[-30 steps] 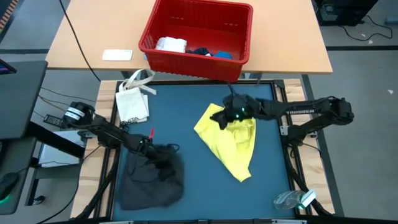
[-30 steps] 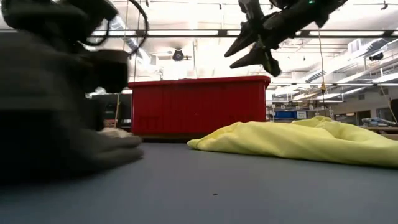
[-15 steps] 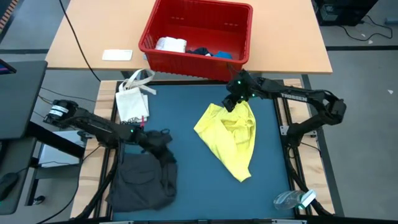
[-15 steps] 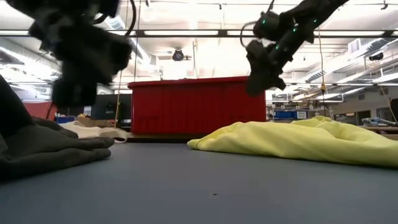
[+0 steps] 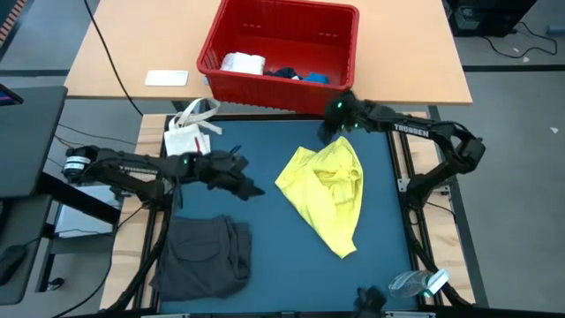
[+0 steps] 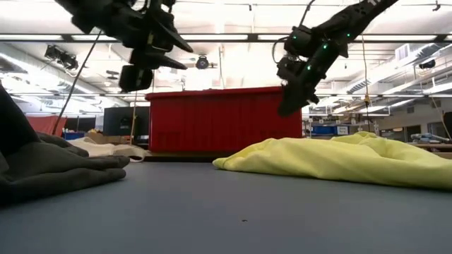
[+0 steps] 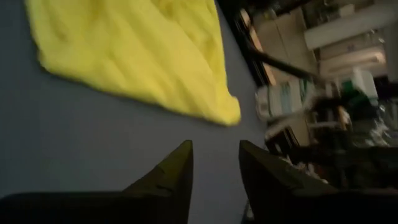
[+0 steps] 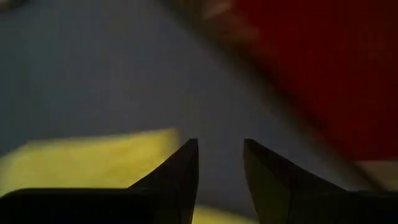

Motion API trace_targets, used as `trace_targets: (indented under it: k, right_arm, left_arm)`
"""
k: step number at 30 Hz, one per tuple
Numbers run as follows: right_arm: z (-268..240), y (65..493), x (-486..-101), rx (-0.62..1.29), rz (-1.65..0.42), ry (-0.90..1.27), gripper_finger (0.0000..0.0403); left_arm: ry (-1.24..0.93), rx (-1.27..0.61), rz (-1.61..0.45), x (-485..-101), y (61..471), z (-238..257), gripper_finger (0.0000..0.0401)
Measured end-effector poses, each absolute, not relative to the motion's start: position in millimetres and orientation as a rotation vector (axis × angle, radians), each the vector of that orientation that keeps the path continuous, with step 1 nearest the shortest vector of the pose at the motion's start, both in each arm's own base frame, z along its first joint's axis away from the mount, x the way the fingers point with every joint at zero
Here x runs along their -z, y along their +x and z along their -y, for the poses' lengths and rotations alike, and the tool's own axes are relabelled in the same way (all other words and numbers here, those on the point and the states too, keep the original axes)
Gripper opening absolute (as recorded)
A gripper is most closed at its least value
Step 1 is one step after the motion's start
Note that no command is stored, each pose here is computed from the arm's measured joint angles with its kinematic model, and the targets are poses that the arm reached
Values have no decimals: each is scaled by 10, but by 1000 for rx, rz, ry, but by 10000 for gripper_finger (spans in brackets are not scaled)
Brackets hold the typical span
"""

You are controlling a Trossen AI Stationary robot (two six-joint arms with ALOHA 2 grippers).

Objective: Fold laundry
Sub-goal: Fold the yellow shirt

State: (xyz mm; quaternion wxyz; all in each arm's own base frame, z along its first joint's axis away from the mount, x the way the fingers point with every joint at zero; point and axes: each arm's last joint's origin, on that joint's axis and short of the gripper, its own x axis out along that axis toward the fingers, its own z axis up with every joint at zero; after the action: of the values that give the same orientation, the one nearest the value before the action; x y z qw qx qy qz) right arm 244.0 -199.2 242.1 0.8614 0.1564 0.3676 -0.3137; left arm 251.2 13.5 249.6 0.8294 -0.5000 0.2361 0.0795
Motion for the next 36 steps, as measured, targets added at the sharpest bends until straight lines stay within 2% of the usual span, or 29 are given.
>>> trace_targets:
  k: [4, 8, 10, 15, 21, 29, 32, 36]
  right_arm:
    - [2344, 2255, -2637, 994, -542, 254, 132]
    - [2623, 2079, -2794, 1143, -315, 227, 122]
    - [2678, 1971, -2869, 1174, -279, 265, 116]
    - [2500, 1908, -2924, 998, -379, 412, 103]
    - [2003, 2019, -2955, 744, -518, 607, 101]
    - [1170, 2353, -2783, 471, -844, 739, 135]
    - [832, 2434, -2749, 449, -937, 724, 154]
    - [509, 2424, -2688, 576, -1030, 763, 164]
  left_arm:
    - [-988, -233, -478, -2576, 2494, -390, 150]
    - [-880, -283, -437, -2613, 2452, -660, 151]
    - [-847, -303, -426, -2622, 2415, -797, 151]
    - [-761, -291, -407, -2658, 2348, -993, 151]
    - [-688, -238, -442, -2602, 2358, -1058, 151]
    - [-567, -77, -463, -2387, 2627, -1069, 151]
    - [-533, -16, -438, -2285, 2767, -1109, 151]
    - [-488, 56, -465, -2192, 2977, -1190, 151]
